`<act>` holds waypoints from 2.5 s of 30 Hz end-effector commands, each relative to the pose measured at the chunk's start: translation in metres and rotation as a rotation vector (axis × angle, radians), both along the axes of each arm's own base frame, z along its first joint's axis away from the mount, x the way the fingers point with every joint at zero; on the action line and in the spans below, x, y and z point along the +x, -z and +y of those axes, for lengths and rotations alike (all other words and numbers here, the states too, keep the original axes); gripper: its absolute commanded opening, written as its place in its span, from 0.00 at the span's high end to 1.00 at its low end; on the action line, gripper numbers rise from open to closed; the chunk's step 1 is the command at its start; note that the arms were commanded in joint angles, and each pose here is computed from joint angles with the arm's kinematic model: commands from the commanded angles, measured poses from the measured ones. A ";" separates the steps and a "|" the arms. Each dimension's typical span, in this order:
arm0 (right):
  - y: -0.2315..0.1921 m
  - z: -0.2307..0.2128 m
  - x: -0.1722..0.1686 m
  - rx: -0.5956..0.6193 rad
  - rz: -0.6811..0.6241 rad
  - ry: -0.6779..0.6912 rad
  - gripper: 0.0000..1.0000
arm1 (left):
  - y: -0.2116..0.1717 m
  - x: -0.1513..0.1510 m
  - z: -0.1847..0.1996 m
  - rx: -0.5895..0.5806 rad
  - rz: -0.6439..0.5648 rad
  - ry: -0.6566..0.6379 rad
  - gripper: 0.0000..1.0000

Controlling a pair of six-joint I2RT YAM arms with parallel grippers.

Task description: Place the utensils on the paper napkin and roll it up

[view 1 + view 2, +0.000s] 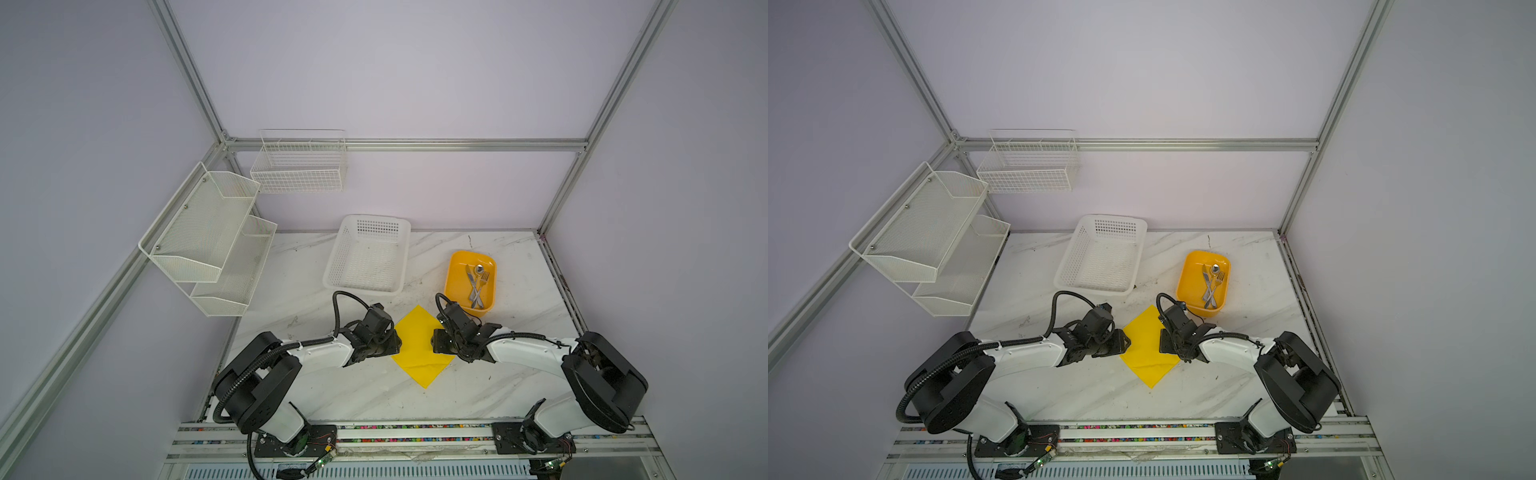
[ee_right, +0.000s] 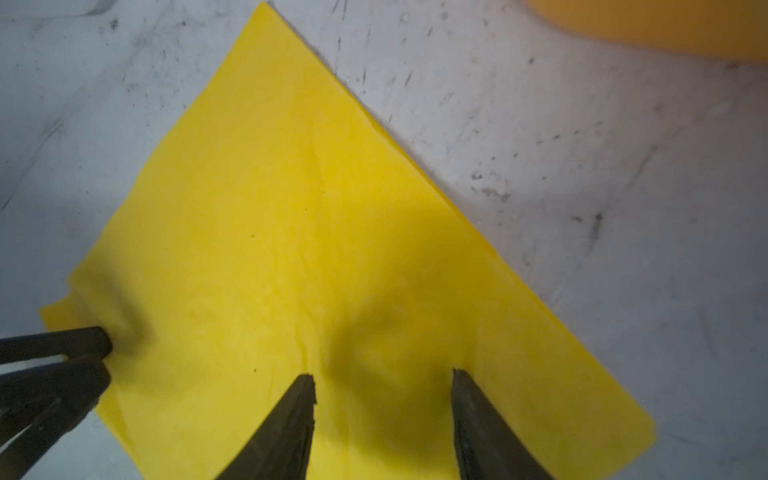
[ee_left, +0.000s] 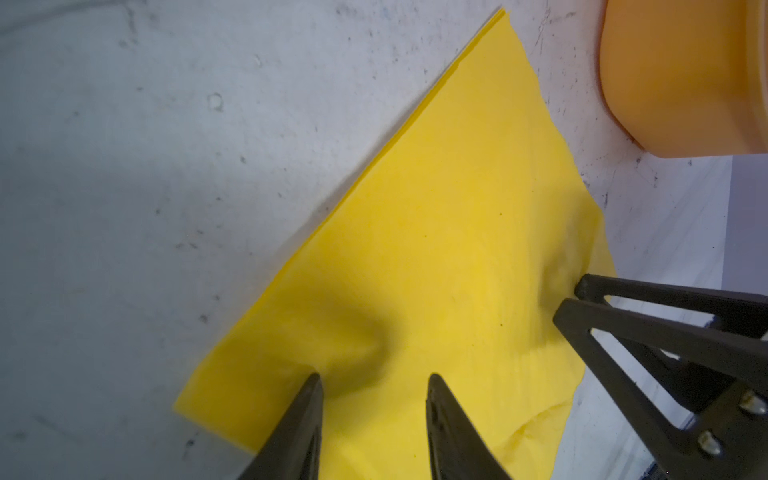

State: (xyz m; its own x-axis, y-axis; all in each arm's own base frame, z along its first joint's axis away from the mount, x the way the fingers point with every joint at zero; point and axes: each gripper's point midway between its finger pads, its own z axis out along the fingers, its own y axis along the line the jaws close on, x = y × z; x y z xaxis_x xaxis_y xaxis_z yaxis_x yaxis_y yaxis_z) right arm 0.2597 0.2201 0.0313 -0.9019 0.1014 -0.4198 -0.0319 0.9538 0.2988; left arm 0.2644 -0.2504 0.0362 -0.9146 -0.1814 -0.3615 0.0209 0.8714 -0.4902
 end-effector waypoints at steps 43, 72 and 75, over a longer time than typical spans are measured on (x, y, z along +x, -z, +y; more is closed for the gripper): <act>-0.028 -0.038 0.100 0.014 0.185 -0.114 0.44 | -0.199 0.033 0.061 0.210 -0.537 -0.045 0.03; -0.059 -0.146 0.167 -0.150 0.106 0.340 0.71 | -0.208 0.038 0.035 0.083 -0.453 0.068 0.01; -0.050 -0.148 0.172 -0.158 0.119 0.326 0.71 | -0.215 0.037 0.031 0.069 -0.470 0.097 0.00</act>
